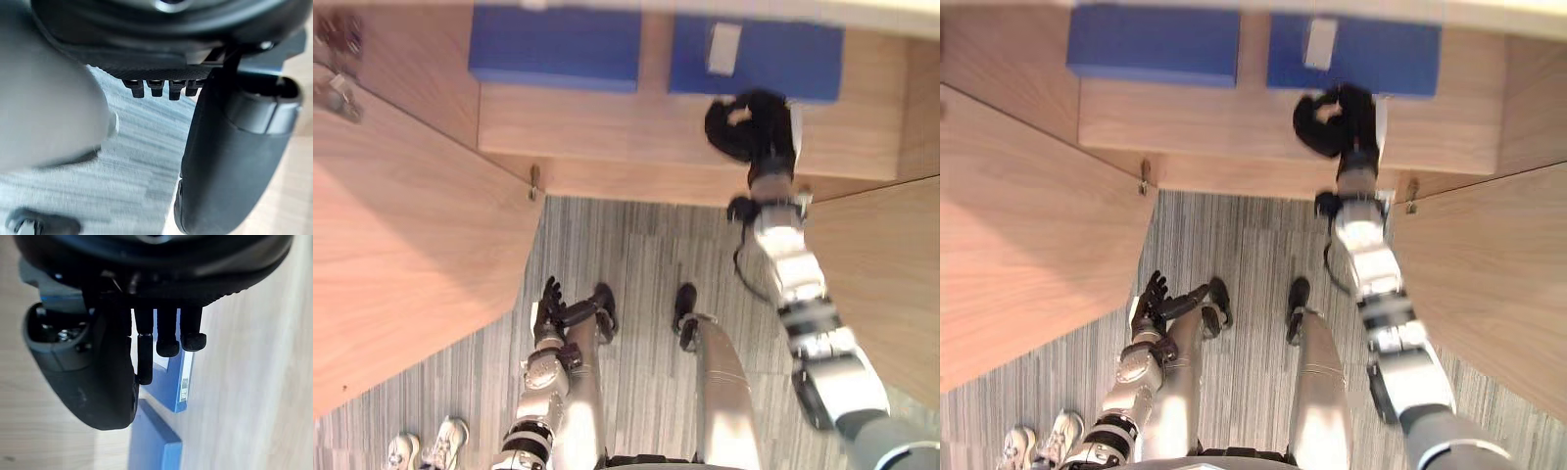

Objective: Walk over to the cabinet, pick up the folder, carry it to the office cabinet, place the folder inside the office cabinet, then close the office cabinet door

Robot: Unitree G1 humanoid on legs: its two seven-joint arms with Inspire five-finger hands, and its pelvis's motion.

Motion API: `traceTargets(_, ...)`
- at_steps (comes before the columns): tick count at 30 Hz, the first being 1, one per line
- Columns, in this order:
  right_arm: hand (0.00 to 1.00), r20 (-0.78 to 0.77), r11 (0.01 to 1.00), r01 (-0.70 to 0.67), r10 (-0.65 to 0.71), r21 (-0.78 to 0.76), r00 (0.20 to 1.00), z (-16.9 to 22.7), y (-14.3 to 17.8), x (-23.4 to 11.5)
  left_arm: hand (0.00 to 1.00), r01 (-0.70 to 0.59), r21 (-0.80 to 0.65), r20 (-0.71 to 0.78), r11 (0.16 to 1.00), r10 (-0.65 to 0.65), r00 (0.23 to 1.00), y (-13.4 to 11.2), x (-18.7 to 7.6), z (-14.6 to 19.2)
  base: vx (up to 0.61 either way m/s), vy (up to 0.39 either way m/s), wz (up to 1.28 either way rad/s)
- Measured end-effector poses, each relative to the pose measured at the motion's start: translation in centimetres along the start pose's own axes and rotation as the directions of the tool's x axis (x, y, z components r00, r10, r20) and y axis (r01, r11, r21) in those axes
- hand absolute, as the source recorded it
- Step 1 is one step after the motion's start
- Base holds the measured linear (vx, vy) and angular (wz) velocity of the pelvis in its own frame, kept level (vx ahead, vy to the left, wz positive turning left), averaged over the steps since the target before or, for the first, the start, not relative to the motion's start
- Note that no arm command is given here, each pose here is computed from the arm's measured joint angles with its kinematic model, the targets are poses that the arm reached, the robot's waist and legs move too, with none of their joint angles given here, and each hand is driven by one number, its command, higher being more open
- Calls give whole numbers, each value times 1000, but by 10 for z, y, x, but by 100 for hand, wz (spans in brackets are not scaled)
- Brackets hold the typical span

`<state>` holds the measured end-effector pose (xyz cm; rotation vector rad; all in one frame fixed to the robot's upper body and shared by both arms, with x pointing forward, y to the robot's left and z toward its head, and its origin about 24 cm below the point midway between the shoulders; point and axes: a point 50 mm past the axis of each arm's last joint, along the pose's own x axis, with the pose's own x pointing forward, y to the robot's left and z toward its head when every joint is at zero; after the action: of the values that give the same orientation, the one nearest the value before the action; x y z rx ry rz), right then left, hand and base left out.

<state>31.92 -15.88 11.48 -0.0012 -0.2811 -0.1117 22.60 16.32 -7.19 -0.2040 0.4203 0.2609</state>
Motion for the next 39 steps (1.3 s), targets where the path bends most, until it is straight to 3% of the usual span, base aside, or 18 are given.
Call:
traceTargets(3,0,-257,999,2,7,35,966,-62,-4,-66,100,3,52,-82,999,2,997,10,-8,-21,108,0,-50)
traceTargets(6,0,-491,999,23,-32,-24,870,-111,-19,-125,100,-15,119,-189,993,37,981,32,-16,-44,160,0,-62)
traceTargets(7,100,-530,999,40,-53,-37,846,-119,-25,-135,100,-13,137,-208,991,42,977,35,-18,-48,137,42,-49)
traceTargets(10,100,-706,984,138,-179,-116,685,-154,-52,-185,100,-22,180,-264,983,70,962,48,-28,-62,152,28,-60)
traceTargets(11,100,-769,973,176,-227,-150,597,-166,-64,-209,100,-41,194,-290,980,97,952,57,-34,-69,122,6,-56)
traceTargets(15,100,-845,928,299,-335,-220,417,-180,-87,-256,100,-39,241,-311,970,115,943,70,-40,-73,67,9,-43)
traceTargets(19,100,-841,810,531,-452,-248,296,-179,-110,-275,100,-61,235,-346,970,142,928,77,-44,-80,-11,-3,-35)
traceTargets(22,100,-799,682,689,-545,-246,255,-172,-130,-271,100,-73,235,-376,969,160,913,82,-52,-87,-54,0,-40)
traceTargets(25,100,-713,597,777,-633,-199,304,-155,-153,-248,100,-71,246,-407,967,170,897,86,-61,-96,-33,1,-40)
traceTargets(28,100,-628,601,780,-678,-173,383,-139,-175,-214,100,-46,270,-436,962,164,885,88,-67,-102,-27,4,-34)
traceTargets(35,100,-365,729,673,-664,-123,652,-77,-217,-102,100,-7,269,-455,963,134,880,87,-70,-106,3,8,-26)
traceTargets(39,100,-328,762,635,-636,-127,698,-63,-220,-68,100,12,278,-453,961,120,883,86,-70,-106,25,14,-21)
